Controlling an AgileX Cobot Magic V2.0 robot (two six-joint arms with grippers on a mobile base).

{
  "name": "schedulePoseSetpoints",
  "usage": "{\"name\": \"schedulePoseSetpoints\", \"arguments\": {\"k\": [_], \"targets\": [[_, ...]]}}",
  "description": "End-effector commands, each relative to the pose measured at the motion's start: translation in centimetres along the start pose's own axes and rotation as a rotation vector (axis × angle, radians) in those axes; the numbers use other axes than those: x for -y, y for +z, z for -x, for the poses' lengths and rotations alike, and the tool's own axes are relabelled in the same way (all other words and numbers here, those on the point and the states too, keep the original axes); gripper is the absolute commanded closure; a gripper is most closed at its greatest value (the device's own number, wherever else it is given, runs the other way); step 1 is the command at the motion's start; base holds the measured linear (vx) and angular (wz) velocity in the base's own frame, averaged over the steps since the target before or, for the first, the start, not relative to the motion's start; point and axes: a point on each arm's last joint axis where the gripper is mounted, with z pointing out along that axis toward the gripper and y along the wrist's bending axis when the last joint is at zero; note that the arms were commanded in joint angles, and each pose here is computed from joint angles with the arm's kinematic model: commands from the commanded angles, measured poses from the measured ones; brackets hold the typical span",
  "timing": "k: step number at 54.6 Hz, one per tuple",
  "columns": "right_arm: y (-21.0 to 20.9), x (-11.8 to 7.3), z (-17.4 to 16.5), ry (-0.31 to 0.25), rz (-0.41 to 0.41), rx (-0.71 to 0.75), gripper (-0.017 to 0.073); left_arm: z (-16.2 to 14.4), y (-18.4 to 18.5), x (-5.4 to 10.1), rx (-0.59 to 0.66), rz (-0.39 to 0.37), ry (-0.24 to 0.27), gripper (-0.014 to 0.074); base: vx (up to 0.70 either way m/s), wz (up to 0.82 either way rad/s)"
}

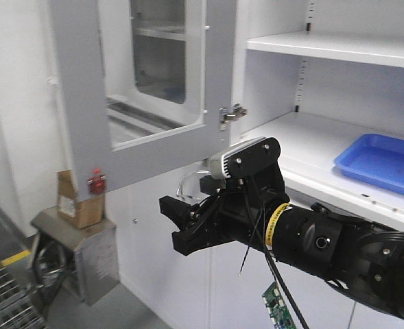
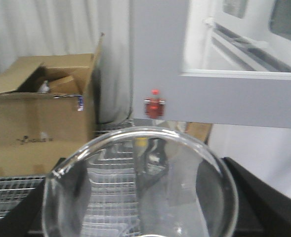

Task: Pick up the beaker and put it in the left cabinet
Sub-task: 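Carry the beaker into the open cabinet above the blue tray, then lower the beaker with the right gripper onto the blue tray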

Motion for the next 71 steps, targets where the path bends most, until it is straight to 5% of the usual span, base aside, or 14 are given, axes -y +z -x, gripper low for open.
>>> {"name": "schedulePoseSetpoints", "arguments": {"k": [1, 71], "targets": [[-0.99, -0.51, 2.91, -0.006, 0.038, 0.115, 0.0358, 1.39, -0.21, -0.18, 0.108, 0.016, -0.007, 0.0600, 0.24, -0.39], [-0.99, -0.52, 2.92, -0.006, 0.038, 0.115, 0.0358, 1.39, -0.21, -0.18, 0.108, 0.016, -0.007, 0.0600, 0.17, -0.27]]}}
